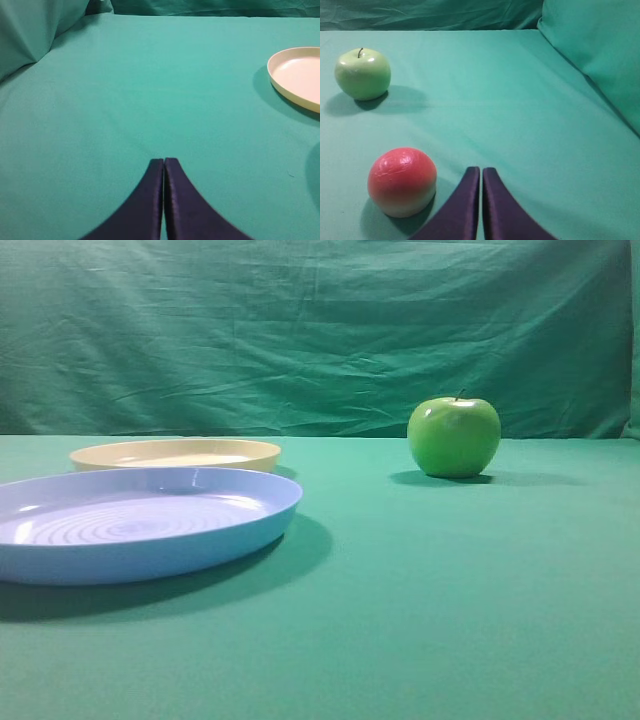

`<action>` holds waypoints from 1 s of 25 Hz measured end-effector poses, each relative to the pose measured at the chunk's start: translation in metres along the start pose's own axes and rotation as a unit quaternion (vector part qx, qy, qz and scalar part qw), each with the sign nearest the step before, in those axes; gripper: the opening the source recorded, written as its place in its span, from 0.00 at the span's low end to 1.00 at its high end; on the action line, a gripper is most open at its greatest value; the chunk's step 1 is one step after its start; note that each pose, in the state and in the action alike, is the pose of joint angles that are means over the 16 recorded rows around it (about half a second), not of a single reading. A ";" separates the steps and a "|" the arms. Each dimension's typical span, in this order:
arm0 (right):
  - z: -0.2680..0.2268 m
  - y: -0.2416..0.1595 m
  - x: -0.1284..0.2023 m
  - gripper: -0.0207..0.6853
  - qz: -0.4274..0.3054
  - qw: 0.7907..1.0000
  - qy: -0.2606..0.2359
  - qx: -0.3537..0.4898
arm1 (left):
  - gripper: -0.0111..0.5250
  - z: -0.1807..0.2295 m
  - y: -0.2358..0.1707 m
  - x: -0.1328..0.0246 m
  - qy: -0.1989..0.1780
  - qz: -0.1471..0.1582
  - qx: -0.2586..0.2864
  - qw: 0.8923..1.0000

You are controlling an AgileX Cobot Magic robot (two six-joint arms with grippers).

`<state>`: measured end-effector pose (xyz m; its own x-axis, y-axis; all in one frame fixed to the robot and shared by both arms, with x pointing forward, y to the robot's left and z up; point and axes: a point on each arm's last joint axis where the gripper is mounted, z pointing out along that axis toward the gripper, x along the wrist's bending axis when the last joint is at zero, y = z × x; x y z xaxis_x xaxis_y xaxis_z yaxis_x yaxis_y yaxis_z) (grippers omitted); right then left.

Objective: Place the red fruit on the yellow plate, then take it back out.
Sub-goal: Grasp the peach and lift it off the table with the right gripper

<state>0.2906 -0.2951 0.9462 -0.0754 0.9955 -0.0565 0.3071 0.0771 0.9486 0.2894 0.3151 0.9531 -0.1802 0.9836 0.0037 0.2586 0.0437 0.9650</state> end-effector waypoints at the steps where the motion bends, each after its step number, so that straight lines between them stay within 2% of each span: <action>1: 0.000 0.000 0.000 0.03 0.000 1.000 0.000 0.000 | 0.02 0.000 0.000 0.000 0.000 0.000 0.000 1.000; 25: -0.001 0.002 0.000 0.03 0.000 1.000 0.001 0.001 | 0.02 0.000 0.000 0.000 0.000 0.001 0.000 1.000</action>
<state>0.2908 -0.2950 0.9487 -0.0770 0.9954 -0.0564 0.3094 0.0776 0.9477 0.2894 0.3151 0.9531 -0.1797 0.9837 0.0055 0.2590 0.0419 0.9650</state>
